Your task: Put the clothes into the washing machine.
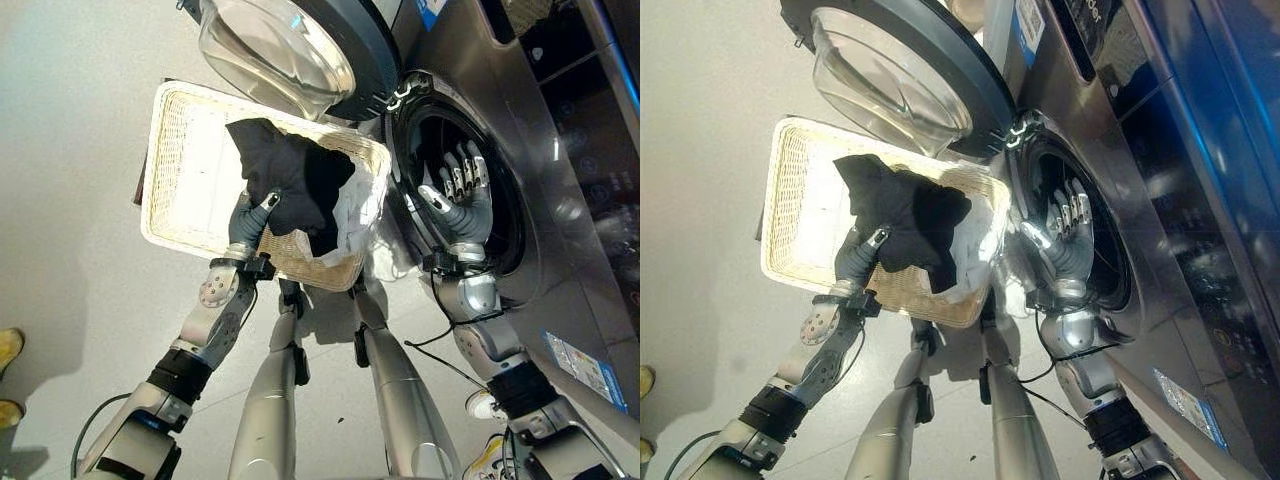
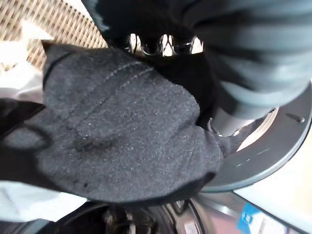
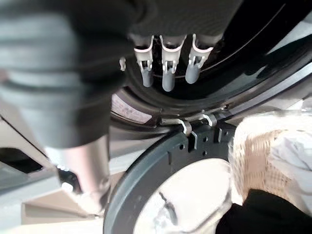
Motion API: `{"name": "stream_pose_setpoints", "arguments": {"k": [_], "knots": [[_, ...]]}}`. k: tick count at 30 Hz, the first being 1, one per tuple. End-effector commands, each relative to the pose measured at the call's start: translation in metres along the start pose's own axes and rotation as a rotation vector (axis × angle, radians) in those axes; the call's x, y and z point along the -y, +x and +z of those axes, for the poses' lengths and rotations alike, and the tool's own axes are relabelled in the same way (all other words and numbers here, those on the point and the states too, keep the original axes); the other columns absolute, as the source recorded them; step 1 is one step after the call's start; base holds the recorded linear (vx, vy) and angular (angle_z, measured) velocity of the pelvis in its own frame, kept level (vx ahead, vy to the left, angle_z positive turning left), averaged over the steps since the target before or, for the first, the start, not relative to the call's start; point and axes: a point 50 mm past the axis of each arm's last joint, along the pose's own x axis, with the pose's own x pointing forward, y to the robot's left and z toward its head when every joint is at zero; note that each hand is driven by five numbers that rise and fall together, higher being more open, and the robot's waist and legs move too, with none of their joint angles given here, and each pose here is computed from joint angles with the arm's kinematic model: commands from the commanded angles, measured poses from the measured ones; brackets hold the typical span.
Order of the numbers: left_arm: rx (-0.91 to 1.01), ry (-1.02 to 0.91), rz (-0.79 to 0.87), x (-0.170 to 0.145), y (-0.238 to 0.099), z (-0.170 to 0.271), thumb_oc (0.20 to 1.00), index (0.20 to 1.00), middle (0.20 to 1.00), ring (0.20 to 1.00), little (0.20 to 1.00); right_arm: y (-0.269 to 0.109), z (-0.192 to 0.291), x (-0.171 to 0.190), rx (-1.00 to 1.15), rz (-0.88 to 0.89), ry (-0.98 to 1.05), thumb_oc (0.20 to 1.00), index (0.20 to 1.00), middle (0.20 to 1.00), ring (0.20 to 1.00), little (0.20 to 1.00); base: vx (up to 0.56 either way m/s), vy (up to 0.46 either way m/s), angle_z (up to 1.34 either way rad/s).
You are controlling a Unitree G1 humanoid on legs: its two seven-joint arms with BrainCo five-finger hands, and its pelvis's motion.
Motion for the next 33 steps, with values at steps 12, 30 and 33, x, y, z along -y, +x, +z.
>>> {"name": "stream_pose_setpoints", "arguments": {"k": [12,30,33], "knots": [[-0.066,0.019,-0.583,0.051,0.009,0.024,0.2,0.2,0.2,0.2,0.2,0.004,-0.014,-0.02,-0.26,0.602,-0.171,1.0,1.0,1.0,1.0,1.0,0.0,-0.023,0.07],[-0.113,0.102,-0.632,0.052,0.013,0.027,0.2,0.2,0.2,0.2,0.2,-0.007,-0.033,-0.026,-0.622,0.945,-0.147,0.865,0.865,0.865,0.865,0.865,0.0,-0.033,0.03],[-0.105,0.115,-0.618,0.053,0.014,0.027,0.2,0.2,0.2,0.2,0.2,-0.01,-0.033,-0.032,-0.639,0.956,-0.046,0.423,0.423,0.423,0.423,0.423,0.0,0.0,0.0]]}}
